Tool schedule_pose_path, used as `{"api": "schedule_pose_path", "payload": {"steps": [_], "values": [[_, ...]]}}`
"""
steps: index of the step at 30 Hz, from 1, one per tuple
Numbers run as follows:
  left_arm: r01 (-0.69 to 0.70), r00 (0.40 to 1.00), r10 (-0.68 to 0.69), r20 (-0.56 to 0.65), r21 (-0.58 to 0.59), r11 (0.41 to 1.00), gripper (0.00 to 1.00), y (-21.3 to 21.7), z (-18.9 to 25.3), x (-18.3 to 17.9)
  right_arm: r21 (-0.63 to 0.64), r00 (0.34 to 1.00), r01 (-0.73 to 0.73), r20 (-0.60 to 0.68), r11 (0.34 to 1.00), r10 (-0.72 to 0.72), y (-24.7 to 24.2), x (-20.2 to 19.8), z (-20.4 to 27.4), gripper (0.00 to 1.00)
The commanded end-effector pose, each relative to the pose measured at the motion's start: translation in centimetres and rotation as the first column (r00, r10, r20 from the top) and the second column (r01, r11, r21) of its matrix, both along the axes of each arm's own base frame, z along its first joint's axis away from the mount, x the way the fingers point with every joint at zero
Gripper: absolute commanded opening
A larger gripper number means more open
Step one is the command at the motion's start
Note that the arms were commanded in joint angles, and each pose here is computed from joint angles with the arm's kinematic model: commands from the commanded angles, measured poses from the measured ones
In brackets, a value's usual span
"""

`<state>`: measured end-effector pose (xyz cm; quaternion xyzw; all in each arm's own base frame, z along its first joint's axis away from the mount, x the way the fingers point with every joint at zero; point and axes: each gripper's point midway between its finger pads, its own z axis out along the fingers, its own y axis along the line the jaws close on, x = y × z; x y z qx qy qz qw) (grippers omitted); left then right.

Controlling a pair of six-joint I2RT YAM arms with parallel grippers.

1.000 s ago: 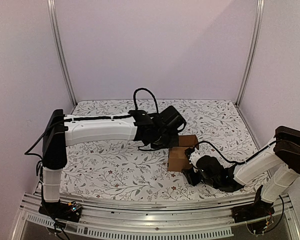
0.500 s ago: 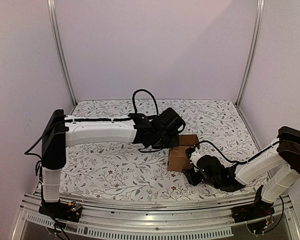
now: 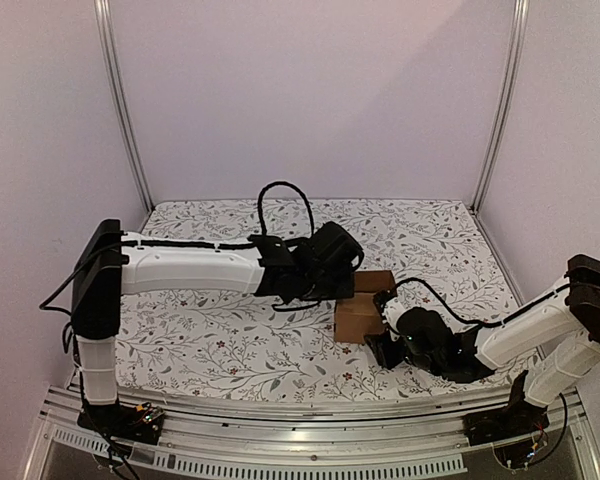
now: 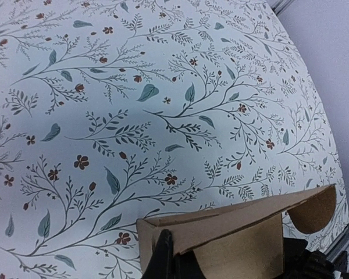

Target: Fold the paper box

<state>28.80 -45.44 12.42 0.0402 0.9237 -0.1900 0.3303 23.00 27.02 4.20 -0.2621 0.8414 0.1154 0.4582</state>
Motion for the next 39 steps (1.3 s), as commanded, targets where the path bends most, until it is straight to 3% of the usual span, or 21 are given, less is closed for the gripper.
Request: {"api": "schedule_pose_path", "payload": {"steps": [1, 12, 24, 30, 34, 39], "values": [[0.164, 0.96, -0.082, -0.267, 0.3, 0.94, 0.0, 5.0, -9.9, -6.7, 0.089, 0.999, -0.019, 0.037, 0.996, 0.016, 2.0, 0.3, 2.6, 0.6], [0.191, 0.959, -0.11, -0.262, 0.308, 0.932, 0.0, 6.1, -10.2, -7.1, 0.112, 0.998, 0.0, 0.057, 0.994, -0.007, 2.2, 0.8, 3.7, 0.61], [0.175, 0.965, -0.095, -0.244, 0.329, 0.928, 0.0, 6.0, -10.8, -6.6, 0.266, 0.991, 0.043, 0.112, 0.963, -0.075, 1.4, 1.1, 9.5, 0.76], [0.171, 0.966, -0.091, -0.24, 0.336, 0.926, 0.0, 5.9, -10.8, -6.5, 0.248, 0.986, 0.066, 0.135, 0.967, -0.102, -0.4, 0.8, 11.8, 0.85], [0.172, 0.967, -0.093, -0.238, 0.337, 0.925, 0.0, 5.7, -10.8, -6.4, 0.234, 0.979, 0.099, 0.149, 0.967, -0.136, -1.7, 0.8, 14.1, 0.86], [0.169, 0.968, -0.09, -0.235, 0.344, 0.924, 0.0, 5.6, -10.7, -6.5, 0.117, 0.971, 0.186, 0.128, 0.976, -0.2, -3.8, 1.0, 14.6, 0.83]]}}
